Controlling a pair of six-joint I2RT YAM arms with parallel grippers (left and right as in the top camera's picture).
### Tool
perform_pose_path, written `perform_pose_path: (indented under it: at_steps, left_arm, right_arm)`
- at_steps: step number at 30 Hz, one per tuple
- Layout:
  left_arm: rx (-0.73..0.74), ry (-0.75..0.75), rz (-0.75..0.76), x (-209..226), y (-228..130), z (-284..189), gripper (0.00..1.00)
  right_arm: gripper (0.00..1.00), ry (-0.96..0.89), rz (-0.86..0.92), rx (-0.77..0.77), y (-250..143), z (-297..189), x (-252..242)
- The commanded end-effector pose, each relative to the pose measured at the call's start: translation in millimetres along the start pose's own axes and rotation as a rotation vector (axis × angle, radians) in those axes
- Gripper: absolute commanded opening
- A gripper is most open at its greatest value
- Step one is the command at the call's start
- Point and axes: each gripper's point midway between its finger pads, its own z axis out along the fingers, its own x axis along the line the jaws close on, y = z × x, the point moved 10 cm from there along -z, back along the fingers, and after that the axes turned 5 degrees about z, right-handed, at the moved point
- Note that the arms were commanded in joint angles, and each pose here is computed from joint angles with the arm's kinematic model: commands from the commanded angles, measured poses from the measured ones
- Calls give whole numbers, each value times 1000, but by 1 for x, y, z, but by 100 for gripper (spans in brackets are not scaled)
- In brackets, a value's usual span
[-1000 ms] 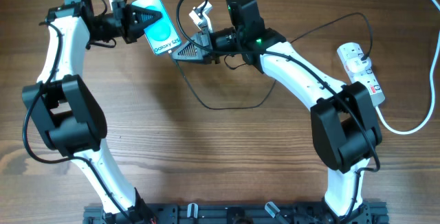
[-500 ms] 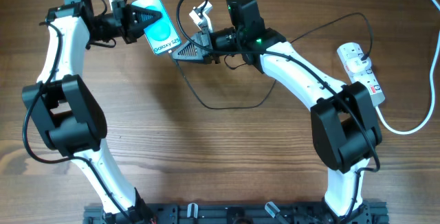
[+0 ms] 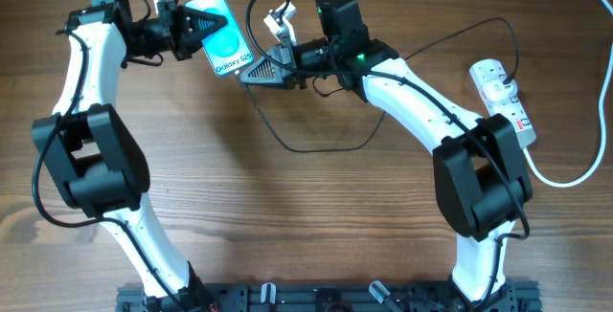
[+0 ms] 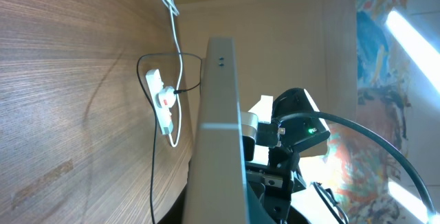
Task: Plug charger to phone and switch on socket
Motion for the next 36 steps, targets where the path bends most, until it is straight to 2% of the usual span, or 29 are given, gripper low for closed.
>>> perform_pose_path:
  at_steps: [1, 22, 36]
  left_arm:
    - [13, -60, 20, -16, -1, 6, 4]
    - [16, -61, 19, -16, -1, 7, 4]
    - [73, -75, 6, -19, -7, 32, 4]
  right_arm:
    - [4, -31, 22, -57, 8, -6, -9]
    - [4, -49, 46, -90, 12, -12, -13]
    - [4, -67, 61, -124, 15, -12, -14]
